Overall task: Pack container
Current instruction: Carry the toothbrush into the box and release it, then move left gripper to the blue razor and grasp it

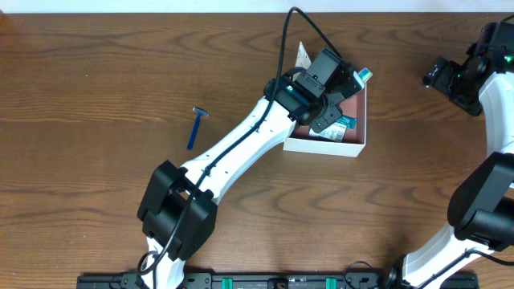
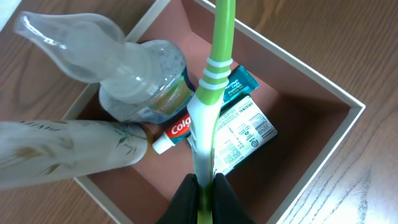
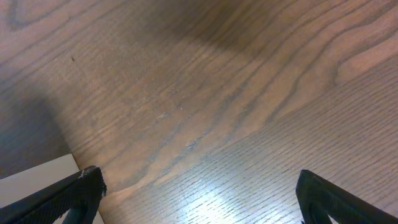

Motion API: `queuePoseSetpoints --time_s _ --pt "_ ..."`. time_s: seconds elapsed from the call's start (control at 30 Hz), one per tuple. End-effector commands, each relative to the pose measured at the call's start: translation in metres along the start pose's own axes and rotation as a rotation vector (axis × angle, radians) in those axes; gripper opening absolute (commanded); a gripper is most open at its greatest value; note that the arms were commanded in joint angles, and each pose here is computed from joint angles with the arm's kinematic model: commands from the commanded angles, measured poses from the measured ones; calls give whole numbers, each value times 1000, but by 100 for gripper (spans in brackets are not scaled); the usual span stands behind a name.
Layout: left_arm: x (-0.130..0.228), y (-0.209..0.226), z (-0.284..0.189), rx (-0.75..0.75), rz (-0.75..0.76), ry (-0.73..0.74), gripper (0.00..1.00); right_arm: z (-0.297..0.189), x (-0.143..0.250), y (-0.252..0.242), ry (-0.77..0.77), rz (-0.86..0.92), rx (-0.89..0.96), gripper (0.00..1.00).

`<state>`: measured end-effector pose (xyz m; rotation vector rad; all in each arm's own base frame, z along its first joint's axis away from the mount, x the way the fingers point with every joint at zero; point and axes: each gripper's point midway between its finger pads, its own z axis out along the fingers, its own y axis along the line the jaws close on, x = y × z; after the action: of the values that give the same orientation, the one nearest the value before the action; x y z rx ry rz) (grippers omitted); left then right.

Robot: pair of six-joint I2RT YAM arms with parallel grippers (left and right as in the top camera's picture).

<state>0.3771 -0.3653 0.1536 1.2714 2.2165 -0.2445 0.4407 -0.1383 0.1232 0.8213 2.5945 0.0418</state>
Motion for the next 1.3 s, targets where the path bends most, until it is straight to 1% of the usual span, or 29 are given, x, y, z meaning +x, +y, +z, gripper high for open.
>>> queuePoseSetpoints --time_s 0.0,0.07,0.17,0.2,0.27,0.3,0.37,0.4,0.43,0.53,0.57,0.6,0.63,0.67,0.73,0.8,0.9,0.93,1.0,1.07,1.13,1.2,1.27 --pt "8 -2 12 13 24 26 11 2 2 0 6 8 4 99" --pt "9 -2 12 14 24 28 17 2 2 0 5 8 4 99" --pt "8 -2 12 13 24 26 17 2 2 0 6 8 4 99" --pt "8 -2 12 13 24 26 22 2 2 0 6 8 4 99" --pt "8 -2 12 13 24 26 25 2 2 0 5 8 4 99" --pt "8 -2 12 12 24 26 29 2 2 0 5 8 4 99" --pt "8 3 11 -16 24 28 31 2 2 0 6 8 4 99" --pt "8 9 8 -53 23 33 38 2 2 0 6 8 4 99" --pt "8 16 4 -95 12 37 41 2 2 0 6 8 4 99" --pt "5 41 -27 -235 -40 29 43 2 2 0 5 8 4 99" --pt "3 49 -42 -279 -57 18 47 2 2 0 5 8 4 99" --pt "2 55 -54 -310 -75 8 55 2 2 0 5 8 4 99" --pt "1 64 -71 -348 -109 -7 61 2 2 0 5 8 4 99" --pt "3 77 -93 -382 -155 -27 61 2 2 0 5 8 4 99" --pt "11 94 -116 -410 -212 -35 63 2 2 0 5 8 4 99" --pt "33 117 -137 -443 -314 -8 72 2 2 0 5 8 4 99" --pt "85 154 -157 -499 -536 81 76 2 2 0 6 8 4 99" --pt "108 167 -162 -520 -632 121 80 2 2 0 5 8 4 99" --pt "146 182 -164 -524 -779 195 82 2 2 0 5 8 4 99" --pt "176 188 -156 -471 -860 254 82 2 2 0 6 8 4 99" --pt "202 189 -141 -404 -874 317 82 2 2 0 6 8 4 99" --pt "226 189 -128 -385 -897 384 82 2 2 0 6 8 4 99" --pt "249 187 -113 -376 -954 449 82 2 2 0 5 8 4 99"
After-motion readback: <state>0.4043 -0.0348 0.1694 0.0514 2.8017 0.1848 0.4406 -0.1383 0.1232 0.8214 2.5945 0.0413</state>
